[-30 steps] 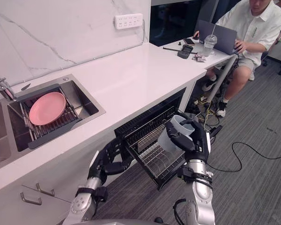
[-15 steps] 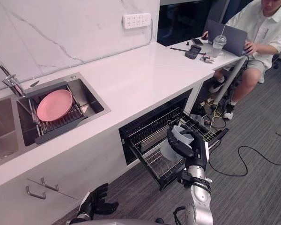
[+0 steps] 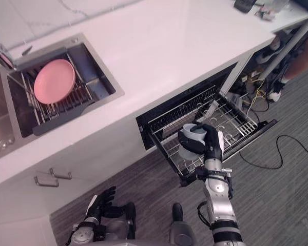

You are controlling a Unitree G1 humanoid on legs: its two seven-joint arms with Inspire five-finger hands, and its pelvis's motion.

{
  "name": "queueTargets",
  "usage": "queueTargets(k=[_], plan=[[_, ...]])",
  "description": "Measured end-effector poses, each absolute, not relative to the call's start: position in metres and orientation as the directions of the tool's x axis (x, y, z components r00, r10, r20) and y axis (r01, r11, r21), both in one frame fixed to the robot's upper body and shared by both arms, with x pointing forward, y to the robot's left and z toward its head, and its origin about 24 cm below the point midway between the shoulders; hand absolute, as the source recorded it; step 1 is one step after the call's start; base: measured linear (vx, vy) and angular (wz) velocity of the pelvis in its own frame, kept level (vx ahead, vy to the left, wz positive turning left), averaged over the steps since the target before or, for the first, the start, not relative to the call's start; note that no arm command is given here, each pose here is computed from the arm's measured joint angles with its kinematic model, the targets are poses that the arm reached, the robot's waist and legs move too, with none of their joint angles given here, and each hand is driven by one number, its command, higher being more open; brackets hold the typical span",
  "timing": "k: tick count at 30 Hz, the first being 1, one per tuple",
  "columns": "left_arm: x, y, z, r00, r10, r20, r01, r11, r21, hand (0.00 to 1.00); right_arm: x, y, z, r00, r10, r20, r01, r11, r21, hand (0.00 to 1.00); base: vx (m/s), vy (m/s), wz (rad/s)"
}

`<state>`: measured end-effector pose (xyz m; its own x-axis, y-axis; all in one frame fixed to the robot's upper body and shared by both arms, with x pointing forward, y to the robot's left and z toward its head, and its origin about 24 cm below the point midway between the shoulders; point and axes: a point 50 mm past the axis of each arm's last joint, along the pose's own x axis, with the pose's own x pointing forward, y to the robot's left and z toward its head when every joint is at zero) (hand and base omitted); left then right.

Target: Walk over to the sink, pick up the cup, carry it to the dishwasher, place the cup inside the dishwasher, then close the dishwasher door

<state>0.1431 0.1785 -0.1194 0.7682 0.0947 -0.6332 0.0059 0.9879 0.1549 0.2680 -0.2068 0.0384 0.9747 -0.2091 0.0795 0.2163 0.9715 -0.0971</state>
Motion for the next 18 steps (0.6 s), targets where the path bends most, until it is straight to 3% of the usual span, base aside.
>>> queueTargets(k=[18], plan=[[0.163, 0.176, -0.1, 0.844, 0.124, -0.521, -0.068, 0.99, 0.126, 0.9, 0.322, -0.223, 0.087, 0.951, -0.246, 0.187, 0.279, 0.945, -0.172, 0.3, -0.02, -0.006, 0.02]])
